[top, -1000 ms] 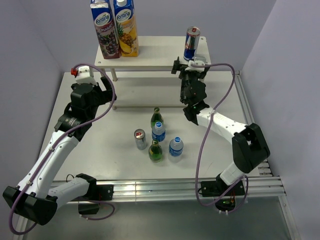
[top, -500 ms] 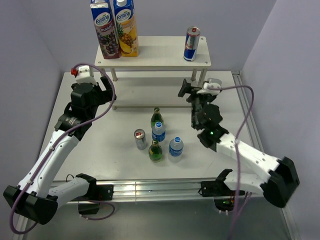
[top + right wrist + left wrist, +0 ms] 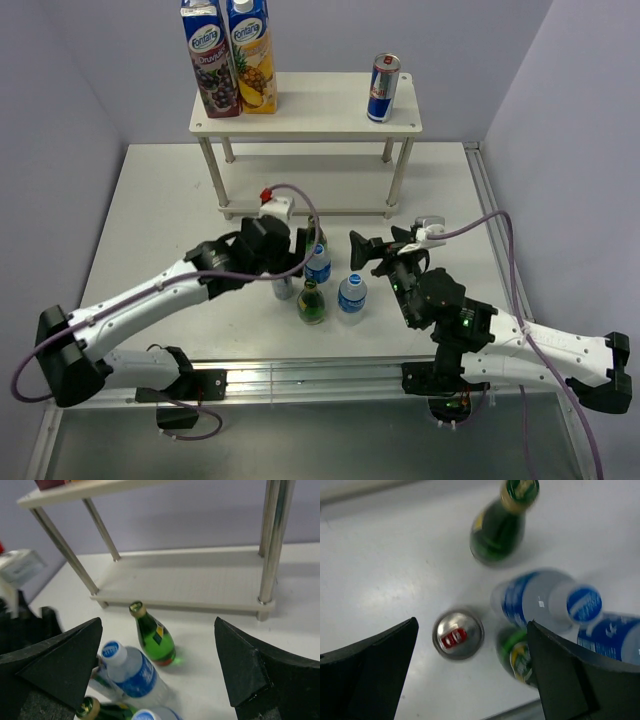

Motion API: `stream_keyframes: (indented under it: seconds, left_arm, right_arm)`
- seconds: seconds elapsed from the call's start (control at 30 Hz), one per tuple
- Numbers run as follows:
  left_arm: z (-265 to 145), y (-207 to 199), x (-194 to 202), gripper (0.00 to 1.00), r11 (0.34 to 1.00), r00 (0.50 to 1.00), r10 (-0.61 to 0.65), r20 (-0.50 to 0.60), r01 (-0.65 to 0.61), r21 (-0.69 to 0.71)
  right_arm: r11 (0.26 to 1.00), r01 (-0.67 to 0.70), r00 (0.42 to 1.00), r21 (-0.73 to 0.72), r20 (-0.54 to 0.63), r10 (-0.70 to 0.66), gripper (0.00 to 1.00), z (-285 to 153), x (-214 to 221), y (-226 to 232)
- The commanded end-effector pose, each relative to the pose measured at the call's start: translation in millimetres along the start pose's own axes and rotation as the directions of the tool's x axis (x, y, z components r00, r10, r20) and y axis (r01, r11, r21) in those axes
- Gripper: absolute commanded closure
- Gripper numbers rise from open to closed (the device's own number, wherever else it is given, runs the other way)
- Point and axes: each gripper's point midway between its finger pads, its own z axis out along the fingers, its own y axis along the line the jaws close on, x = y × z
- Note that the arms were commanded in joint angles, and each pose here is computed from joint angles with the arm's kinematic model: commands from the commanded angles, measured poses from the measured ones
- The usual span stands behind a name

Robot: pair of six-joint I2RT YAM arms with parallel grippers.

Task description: Place and organize the beverage onto the shelf

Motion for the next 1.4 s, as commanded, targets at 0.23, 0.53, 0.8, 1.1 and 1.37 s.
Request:
stream_keyframes:
  seconds: [0.23,0.53,0.8,1.1,1.37]
  left_arm:
    - [-60,19,36,0.04,0.969,0.964,-0.246,0.099,0.243,0.039]
    - [-35,10,74,0.07,0.939,0.921,-0.343,0.186,0.337,0.063]
    - [3,9,117,0.08,0.95,0.91,-0.31,0.274,0.311,0.04]
    - [37,10,120,0.08,0.958,0.888,-0.252,0.384,0.285,-0.032]
    - [66,13,107,0.1,0.964,0.892,-0.22,0.395,0.26,-0.049]
  right_arm:
    - [0.999,-0.008,0.998,0.052,-0.063,0.012,0.0,-25,23,-33]
    - [0.998,-0.027,0.998,0.063,-0.062,0.031,0.0,-31,24,-43]
    - [0.997,-0.039,0.997,0.066,-0.06,0.043,0.0,-34,28,-49]
    - [0.996,-0.015,0.997,0.085,-0.069,0.021,0.0,-33,34,-51]
    - [0.997,-0.008,0.998,0.082,-0.067,0.014,0.0,-32,38,-51]
